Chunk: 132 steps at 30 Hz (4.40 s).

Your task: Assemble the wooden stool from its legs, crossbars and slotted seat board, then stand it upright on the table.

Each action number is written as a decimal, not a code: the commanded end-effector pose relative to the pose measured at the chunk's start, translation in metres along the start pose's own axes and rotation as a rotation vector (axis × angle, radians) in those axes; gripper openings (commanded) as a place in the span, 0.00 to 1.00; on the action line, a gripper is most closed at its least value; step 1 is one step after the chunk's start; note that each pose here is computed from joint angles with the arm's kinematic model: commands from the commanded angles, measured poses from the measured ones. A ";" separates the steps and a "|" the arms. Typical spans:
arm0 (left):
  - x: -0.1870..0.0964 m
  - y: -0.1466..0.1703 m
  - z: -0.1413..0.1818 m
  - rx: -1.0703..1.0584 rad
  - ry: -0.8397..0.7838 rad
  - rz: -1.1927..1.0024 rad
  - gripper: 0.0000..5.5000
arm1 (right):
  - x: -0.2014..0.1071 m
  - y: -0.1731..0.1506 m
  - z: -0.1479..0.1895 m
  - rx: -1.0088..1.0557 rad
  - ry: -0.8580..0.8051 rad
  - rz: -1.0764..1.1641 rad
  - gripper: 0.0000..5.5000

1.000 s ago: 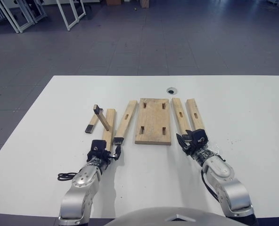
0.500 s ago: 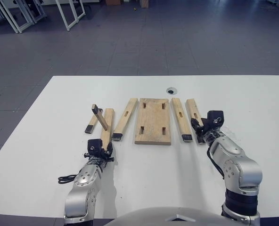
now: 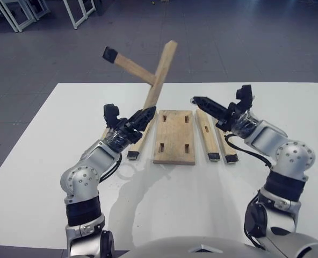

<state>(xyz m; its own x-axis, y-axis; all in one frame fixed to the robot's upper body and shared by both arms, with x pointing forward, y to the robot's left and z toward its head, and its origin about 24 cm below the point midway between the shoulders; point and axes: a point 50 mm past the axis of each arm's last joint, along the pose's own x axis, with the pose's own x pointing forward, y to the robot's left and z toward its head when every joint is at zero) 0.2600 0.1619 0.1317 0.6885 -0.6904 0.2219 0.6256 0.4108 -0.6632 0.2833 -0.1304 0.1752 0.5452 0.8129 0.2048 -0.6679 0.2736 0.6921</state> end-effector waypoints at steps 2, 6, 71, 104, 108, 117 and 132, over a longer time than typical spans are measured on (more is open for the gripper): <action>0.019 -0.029 0.000 -0.050 0.080 -0.232 0.37 | 0.011 0.014 0.004 0.089 0.029 0.120 0.69; 0.019 -0.039 -0.015 -0.091 0.125 -0.271 0.37 | 0.016 0.020 -0.003 0.104 0.045 0.132 0.69; -0.080 0.027 -0.062 1.157 1.444 -0.145 0.68 | -0.027 -0.023 0.012 -0.228 0.210 -0.083 0.37; -0.095 0.043 -0.046 1.250 1.489 -0.268 0.68 | 0.028 -0.109 -0.018 -0.552 0.635 -0.032 0.37; -0.095 0.041 -0.047 1.250 1.482 -0.270 0.68 | 0.025 -0.112 -0.018 -0.601 0.695 -0.012 0.37; -0.091 0.040 -0.049 1.255 1.462 -0.271 0.68 | 0.010 -0.117 -0.035 -0.641 0.896 0.071 0.37; -0.075 0.016 -0.054 1.183 1.287 -0.217 0.68 | -0.120 -0.146 -0.117 -0.431 1.490 -0.148 0.37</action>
<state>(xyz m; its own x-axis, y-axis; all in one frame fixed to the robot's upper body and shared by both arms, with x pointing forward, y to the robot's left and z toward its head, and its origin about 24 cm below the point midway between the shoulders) 0.2167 0.1896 0.0866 0.3308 -0.5380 -0.7753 0.9178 -0.0078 0.3970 0.3464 -0.1065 0.1195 0.0768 0.9156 -0.3946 -0.9969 0.0644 -0.0446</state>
